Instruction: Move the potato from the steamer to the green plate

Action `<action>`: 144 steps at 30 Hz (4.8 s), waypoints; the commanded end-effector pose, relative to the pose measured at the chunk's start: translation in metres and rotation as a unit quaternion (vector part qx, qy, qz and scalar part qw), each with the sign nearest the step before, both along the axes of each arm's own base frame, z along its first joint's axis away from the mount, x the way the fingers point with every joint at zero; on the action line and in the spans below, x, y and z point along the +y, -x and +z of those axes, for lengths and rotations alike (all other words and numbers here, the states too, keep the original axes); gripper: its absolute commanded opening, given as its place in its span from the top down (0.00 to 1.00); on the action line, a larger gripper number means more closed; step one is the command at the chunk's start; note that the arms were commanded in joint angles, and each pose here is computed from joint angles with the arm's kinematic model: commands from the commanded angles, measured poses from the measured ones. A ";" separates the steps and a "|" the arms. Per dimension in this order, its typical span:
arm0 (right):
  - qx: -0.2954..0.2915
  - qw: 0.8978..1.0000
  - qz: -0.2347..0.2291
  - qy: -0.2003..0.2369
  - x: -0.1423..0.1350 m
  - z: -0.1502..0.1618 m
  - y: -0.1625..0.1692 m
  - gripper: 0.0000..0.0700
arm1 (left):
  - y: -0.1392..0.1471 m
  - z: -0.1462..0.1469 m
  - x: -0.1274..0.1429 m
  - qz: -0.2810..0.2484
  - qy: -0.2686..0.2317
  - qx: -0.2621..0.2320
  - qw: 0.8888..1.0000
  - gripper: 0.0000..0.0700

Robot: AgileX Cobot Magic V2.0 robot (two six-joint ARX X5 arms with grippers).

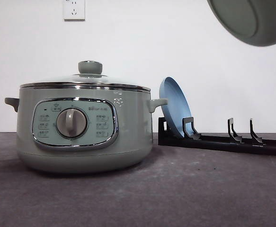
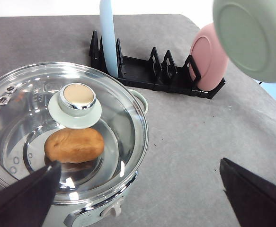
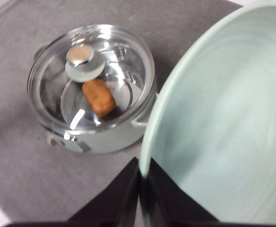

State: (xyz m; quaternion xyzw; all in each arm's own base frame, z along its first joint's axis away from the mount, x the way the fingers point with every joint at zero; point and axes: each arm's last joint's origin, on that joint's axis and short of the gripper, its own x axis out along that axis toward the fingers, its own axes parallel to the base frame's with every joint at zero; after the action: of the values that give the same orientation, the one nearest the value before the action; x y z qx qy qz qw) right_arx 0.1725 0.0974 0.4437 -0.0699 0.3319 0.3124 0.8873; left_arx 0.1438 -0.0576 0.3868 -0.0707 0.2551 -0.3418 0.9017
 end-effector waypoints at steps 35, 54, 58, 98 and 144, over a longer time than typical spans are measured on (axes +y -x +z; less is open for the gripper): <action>0.104 0.951 0.099 0.272 0.091 -0.200 0.054 0.99 | -0.006 0.003 -0.003 -0.009 -0.006 -0.008 1.000 0.00; 0.143 0.924 0.092 0.343 0.134 -0.256 0.058 0.99 | -0.006 0.003 -0.003 -0.009 -0.006 -0.004 1.000 0.00; 0.141 0.923 0.099 0.345 0.137 -0.259 0.060 0.99 | -0.006 0.003 -0.003 -0.008 -0.005 -0.006 1.000 0.00; 0.040 0.997 -0.039 -0.052 0.011 -0.134 0.024 0.18 | -0.006 0.003 -0.003 -0.010 -0.007 -0.011 1.000 0.00; -0.026 0.970 0.007 -0.241 -0.037 -0.109 0.054 0.18 | -0.144 0.024 -0.082 0.013 -0.210 0.102 0.972 0.00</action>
State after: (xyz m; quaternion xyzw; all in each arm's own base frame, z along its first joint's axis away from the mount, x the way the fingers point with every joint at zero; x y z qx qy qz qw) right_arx 0.1187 0.0603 0.3282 0.1320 0.2328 0.3830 0.8841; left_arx 0.2813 -0.1340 0.4087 0.0732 0.4175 -0.2556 0.8689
